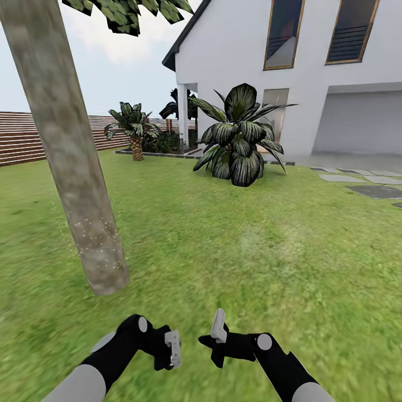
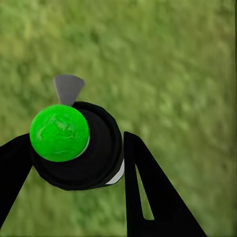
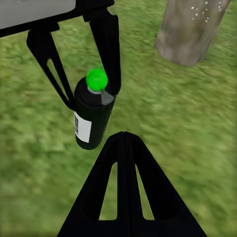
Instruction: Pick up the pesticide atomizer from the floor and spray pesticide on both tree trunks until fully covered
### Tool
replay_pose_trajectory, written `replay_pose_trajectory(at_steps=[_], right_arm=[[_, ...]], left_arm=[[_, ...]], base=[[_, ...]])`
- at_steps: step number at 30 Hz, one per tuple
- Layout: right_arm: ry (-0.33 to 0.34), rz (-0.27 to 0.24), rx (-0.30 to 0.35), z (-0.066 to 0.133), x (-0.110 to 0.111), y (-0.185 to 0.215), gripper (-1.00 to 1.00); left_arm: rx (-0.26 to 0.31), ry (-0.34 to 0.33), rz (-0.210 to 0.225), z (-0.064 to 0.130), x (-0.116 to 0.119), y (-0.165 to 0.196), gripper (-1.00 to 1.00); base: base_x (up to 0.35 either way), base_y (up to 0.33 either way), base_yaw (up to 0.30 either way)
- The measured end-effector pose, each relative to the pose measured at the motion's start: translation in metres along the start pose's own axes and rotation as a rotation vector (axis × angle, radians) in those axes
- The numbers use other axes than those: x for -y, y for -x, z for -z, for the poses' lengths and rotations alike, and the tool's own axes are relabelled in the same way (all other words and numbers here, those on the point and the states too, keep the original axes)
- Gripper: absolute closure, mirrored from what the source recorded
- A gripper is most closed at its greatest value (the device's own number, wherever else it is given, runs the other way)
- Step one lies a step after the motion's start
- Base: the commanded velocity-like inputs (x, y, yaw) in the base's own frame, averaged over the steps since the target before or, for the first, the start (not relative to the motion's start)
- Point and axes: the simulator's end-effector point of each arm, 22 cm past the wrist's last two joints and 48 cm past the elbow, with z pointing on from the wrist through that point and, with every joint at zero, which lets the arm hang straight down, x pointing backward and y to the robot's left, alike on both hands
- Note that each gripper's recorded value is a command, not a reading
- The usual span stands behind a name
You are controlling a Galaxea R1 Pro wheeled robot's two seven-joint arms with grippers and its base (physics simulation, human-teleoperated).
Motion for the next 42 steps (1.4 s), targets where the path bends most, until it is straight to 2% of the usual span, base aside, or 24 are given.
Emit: replay_pose_trajectory(at_steps=[22, 42], right_arm=[[-0.002, 0.002, 0.003, 0.0, 0.001, 0.001, 1.0], [-0.003, 0.002, 0.003, 0.0, 0.002, 0.001, 1.0]], left_arm=[[0.071, -0.02, -0.024, -0.011, 0.014, 0.05, 1.0], [0.095, -0.036, -0.029, -0.015, 0.021, 0.065, 1.0]], base=[[0.0, 0.0, 0.0], [0.0, 0.0, 0.0]])
